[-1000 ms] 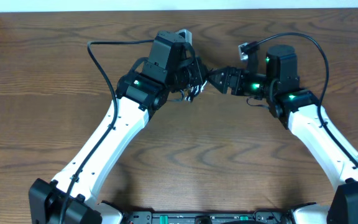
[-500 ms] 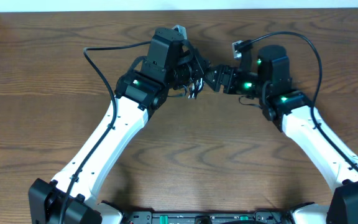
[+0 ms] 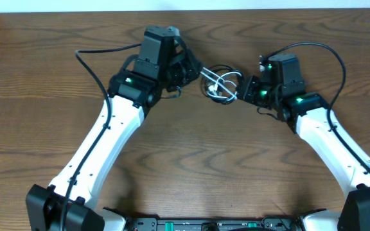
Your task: Untangle cables
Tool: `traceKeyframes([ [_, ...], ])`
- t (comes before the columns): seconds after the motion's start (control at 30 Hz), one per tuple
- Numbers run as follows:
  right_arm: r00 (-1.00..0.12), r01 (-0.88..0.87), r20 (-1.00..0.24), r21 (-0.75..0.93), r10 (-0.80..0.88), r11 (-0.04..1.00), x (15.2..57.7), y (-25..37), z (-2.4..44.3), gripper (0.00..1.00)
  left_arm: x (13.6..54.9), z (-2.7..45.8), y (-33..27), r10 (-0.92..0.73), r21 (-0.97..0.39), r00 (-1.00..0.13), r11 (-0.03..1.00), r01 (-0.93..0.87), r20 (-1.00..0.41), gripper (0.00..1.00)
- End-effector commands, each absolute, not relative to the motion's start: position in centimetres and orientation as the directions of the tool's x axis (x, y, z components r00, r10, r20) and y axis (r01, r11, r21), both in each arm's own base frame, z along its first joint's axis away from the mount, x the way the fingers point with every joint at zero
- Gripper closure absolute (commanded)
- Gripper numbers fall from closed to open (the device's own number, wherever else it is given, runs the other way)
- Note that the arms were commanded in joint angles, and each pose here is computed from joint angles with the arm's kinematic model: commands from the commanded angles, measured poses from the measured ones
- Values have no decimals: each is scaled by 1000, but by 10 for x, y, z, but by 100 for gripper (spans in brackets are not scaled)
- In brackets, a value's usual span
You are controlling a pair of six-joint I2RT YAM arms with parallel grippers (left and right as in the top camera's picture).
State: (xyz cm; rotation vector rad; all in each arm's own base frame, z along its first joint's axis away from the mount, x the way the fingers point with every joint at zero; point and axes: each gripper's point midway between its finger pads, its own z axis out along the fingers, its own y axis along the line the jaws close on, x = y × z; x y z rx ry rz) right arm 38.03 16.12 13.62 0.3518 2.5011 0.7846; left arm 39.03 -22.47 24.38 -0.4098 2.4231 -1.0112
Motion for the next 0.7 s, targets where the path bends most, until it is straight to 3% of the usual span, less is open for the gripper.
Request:
traceKeyframes([
  [0.0,-822,118,-436,498,366,859,389,132,130,99,394,261,-204,-419,-701,-815,713,-22,-401,93],
  [0.2,-852,123,-410,449,326,885,378,122,119,99,388,270,-203,-269,-658,-820,735,164,-505,93],
  [0.43,-863,200,-359,402,355,894,372,101,101,99,380,298,-185,-180,-572,-745,760,309,-642,93],
  [0.67,-882,204,-321,402,346,893,372,100,87,99,362,317,-163,-186,-548,-720,778,307,-669,93],
])
